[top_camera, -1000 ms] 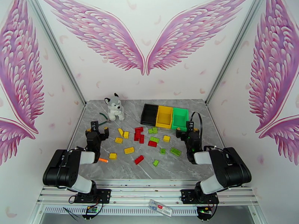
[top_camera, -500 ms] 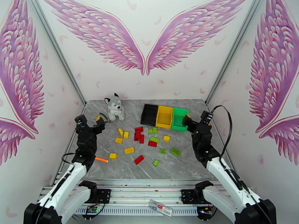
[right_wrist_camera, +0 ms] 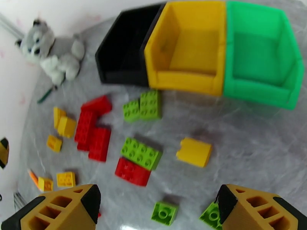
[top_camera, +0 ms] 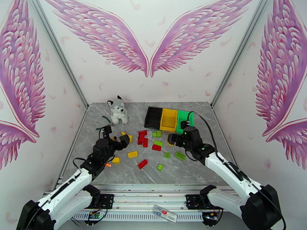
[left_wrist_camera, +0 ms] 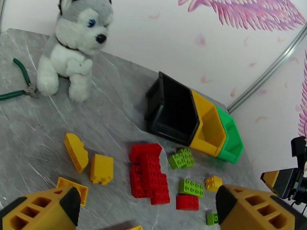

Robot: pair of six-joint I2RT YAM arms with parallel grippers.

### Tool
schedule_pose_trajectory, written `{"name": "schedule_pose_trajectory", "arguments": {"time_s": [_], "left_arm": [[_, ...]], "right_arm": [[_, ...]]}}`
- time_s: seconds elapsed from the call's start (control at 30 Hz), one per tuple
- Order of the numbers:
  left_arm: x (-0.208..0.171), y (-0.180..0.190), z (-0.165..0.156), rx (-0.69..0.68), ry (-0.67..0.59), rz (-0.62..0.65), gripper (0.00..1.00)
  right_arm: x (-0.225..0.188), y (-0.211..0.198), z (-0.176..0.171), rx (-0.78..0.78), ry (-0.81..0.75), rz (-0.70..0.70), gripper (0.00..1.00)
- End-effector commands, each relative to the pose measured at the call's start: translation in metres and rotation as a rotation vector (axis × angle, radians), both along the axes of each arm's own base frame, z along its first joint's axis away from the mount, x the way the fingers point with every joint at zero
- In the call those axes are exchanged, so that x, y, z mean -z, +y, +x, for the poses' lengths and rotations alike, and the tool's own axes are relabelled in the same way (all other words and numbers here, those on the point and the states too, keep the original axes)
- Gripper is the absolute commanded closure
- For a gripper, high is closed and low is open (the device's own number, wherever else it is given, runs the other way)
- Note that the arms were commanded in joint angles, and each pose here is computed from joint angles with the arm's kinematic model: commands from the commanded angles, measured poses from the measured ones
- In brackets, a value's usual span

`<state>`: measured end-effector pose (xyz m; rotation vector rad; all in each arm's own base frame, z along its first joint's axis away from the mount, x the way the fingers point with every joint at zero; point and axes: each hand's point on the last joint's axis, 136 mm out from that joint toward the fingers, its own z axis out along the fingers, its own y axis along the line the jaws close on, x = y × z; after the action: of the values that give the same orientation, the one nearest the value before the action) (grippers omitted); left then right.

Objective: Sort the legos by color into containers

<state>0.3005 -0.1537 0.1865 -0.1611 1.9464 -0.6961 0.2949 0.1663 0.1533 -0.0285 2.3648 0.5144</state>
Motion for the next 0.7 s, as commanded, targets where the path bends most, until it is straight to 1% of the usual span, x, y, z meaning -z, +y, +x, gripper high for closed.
{"name": "schedule_pose_trajectory", "arguments": {"time_s": [0.0,0.13,0.3,0.37,0.4,0.53,0.67], "left_arm": [[0.006,-0.019,-0.007,0.064,-0.007,0.035,0.01],[0.015,-0.038,-0.010,0.114,-0.003,0.115,0.01],[0.039,-0.056,-0.004,0.148,0.083,0.098,0.01],[0.047,-0.060,-0.002,0.155,0.116,0.101,0.01],[0.051,-0.062,-0.001,0.156,0.131,0.103,0.01],[0.057,-0.066,0.000,0.168,0.157,0.102,0.01],[0.050,-0.061,-0.001,0.152,0.140,0.106,0.01]], "right_arm": [[0.023,0.011,-0.039,-0.058,0.092,-0.048,0.13],[0.041,0.018,-0.076,-0.082,0.144,-0.021,0.14],[0.075,0.026,-0.111,-0.061,0.217,0.041,0.21],[0.081,0.032,-0.119,-0.070,0.226,0.055,0.24],[0.083,0.036,-0.123,-0.081,0.226,0.059,0.24],[0.085,0.048,-0.132,-0.110,0.226,0.051,0.20],[0.093,0.058,-0.135,-0.135,0.245,0.012,0.19]]}}
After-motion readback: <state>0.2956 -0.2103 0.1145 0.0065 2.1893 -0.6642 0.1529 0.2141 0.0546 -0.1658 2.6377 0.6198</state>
